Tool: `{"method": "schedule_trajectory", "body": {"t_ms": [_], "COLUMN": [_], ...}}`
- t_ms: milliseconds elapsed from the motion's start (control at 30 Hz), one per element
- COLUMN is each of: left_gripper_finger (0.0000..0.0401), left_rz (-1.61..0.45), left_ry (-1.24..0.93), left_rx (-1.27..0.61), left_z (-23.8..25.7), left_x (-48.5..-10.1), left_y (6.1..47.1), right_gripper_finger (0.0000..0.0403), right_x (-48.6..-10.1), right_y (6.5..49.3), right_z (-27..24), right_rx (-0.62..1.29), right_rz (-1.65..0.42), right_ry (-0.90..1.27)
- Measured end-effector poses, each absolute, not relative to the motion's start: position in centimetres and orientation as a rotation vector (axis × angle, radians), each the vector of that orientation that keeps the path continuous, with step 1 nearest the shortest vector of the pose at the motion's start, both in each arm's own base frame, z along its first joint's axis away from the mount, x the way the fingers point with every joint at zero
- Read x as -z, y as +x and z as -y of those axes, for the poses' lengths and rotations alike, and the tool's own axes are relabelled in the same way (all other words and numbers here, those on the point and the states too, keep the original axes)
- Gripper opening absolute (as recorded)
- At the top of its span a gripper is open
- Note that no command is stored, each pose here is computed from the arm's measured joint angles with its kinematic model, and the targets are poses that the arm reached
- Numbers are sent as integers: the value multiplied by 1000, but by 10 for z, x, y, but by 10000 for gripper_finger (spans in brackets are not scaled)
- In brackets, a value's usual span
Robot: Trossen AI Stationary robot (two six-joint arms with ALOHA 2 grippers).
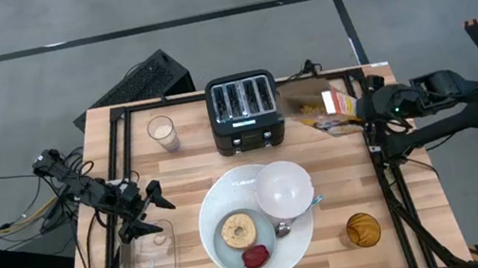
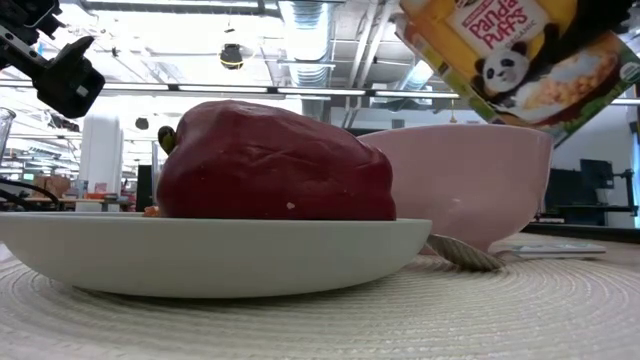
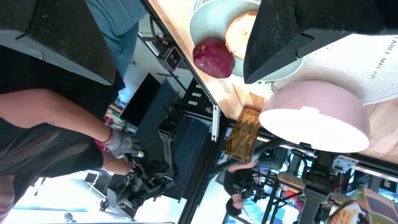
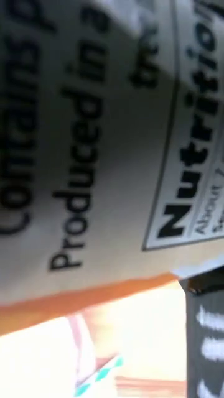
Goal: Arrange a breakfast setting
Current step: Pour the cereal from the cereal box into the white bowl
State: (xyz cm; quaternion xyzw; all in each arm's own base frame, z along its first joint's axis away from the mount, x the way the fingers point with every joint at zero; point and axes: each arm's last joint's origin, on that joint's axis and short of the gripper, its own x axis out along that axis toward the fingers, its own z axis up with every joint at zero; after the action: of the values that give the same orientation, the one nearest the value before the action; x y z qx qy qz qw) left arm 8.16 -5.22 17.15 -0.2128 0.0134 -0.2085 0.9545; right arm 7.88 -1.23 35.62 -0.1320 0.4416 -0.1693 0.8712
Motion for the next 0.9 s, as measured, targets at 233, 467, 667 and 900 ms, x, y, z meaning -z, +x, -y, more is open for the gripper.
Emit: {"method": "schedule_trajectory", "body": {"t_ms": [233, 467, 667, 900], "left_gripper_finger": [340, 340, 340, 340], "left_rz": [-27, -27, -27, -27], "left_ry": [-432, -432, -432, -432], "left_rx": [423, 423, 423, 423], "left_z": [52, 52, 52, 52], "left_x": [-172, -172, -172, -172], "left_y": [82, 82, 82, 82], "right_gripper_finger": [215, 215, 215, 215], "right_x": [-353, -348, -344, -339], "right_y": [78, 83, 93, 107], "right_z": [12, 11, 11, 12], "right_rx": [246, 94, 8, -61], "right_rz": [-1017, -1127, -1204, -1268], "right_ry": [-457, -626, -735, -803]}}
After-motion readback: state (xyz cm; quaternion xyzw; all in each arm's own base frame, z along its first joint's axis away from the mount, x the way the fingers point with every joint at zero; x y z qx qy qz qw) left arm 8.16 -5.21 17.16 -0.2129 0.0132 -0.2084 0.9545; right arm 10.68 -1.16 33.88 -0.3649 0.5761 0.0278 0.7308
